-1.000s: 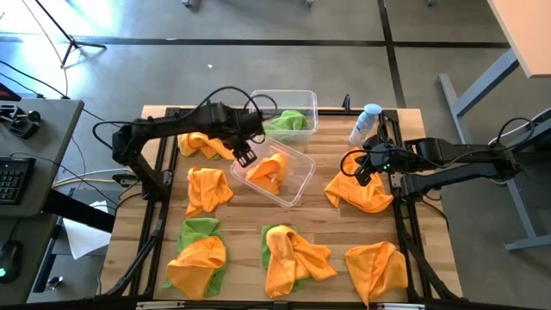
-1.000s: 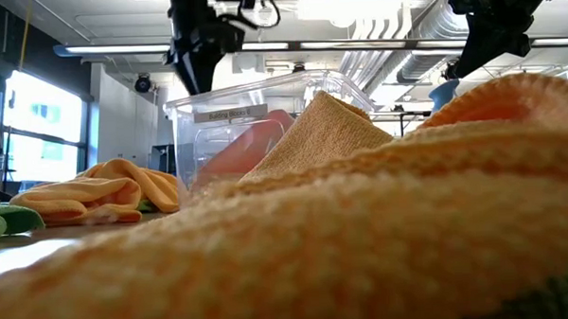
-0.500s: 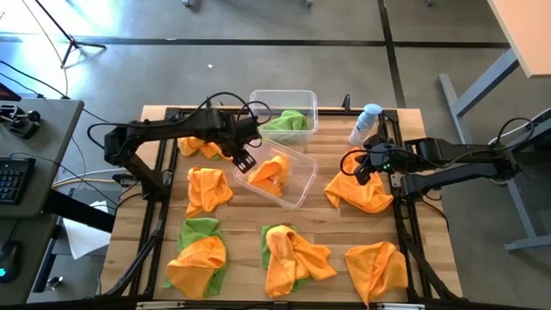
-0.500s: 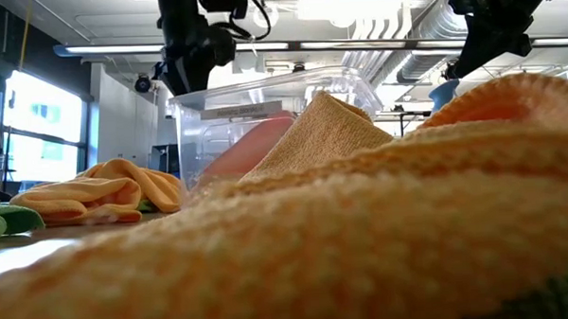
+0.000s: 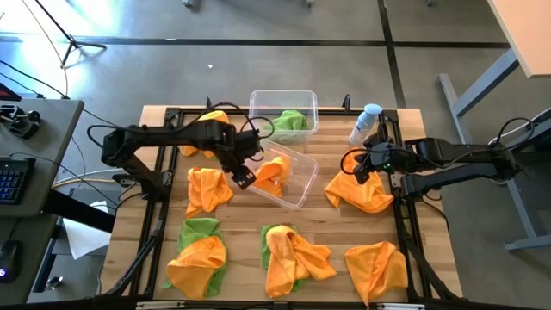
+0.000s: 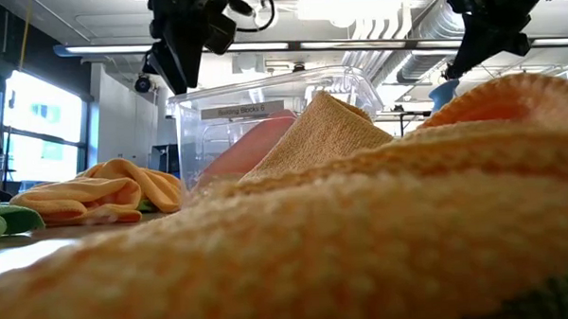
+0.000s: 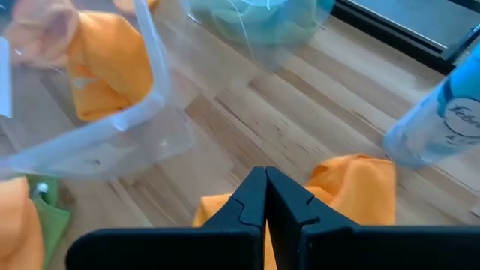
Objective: Sort microfiber towel by color & place in baskets
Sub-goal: Adjust the bottom transparent bin on the table
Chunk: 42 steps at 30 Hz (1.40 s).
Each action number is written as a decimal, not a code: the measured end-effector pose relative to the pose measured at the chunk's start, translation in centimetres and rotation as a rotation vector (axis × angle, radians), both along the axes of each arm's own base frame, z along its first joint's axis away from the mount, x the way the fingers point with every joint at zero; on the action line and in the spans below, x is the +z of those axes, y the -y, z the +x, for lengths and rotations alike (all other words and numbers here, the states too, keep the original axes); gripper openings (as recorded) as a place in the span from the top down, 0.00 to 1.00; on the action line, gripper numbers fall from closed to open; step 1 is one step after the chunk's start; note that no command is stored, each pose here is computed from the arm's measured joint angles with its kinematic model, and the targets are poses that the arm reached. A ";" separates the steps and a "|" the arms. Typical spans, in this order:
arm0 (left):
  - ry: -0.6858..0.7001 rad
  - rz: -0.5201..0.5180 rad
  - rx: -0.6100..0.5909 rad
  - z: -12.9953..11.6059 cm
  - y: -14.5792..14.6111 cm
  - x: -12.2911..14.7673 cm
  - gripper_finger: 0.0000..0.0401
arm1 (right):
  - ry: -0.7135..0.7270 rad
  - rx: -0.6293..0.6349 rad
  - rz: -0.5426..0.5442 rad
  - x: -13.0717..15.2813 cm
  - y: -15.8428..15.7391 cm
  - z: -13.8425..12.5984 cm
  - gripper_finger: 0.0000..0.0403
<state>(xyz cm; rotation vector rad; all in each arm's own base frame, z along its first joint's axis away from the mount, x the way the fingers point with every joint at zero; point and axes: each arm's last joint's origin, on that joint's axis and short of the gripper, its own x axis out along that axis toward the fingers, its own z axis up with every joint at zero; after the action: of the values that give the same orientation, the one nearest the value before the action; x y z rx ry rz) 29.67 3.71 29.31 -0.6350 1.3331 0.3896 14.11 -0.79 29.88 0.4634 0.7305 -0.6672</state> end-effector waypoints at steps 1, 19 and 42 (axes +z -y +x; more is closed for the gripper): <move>0.003 -0.009 -0.011 0.1 0.3 0.0 0.63 | 0.011 0.001 0.000 0.1 0.0 0.1 1.00; 0.091 0.076 -0.070 -1.4 2.5 2.4 0.63 | 0.030 0.073 0.055 -0.1 -0.3 1.5 1.00; -0.152 0.358 -0.258 -6.5 -0.6 -6.5 0.82 | -0.061 0.344 0.119 -3.6 -3.6 7.9 1.00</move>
<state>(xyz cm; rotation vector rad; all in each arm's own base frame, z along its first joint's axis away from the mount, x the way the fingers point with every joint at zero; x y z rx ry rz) 23.17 4.31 22.77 -0.1349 1.4243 0.4577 21.98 2.77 26.28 0.4146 0.8863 -0.3172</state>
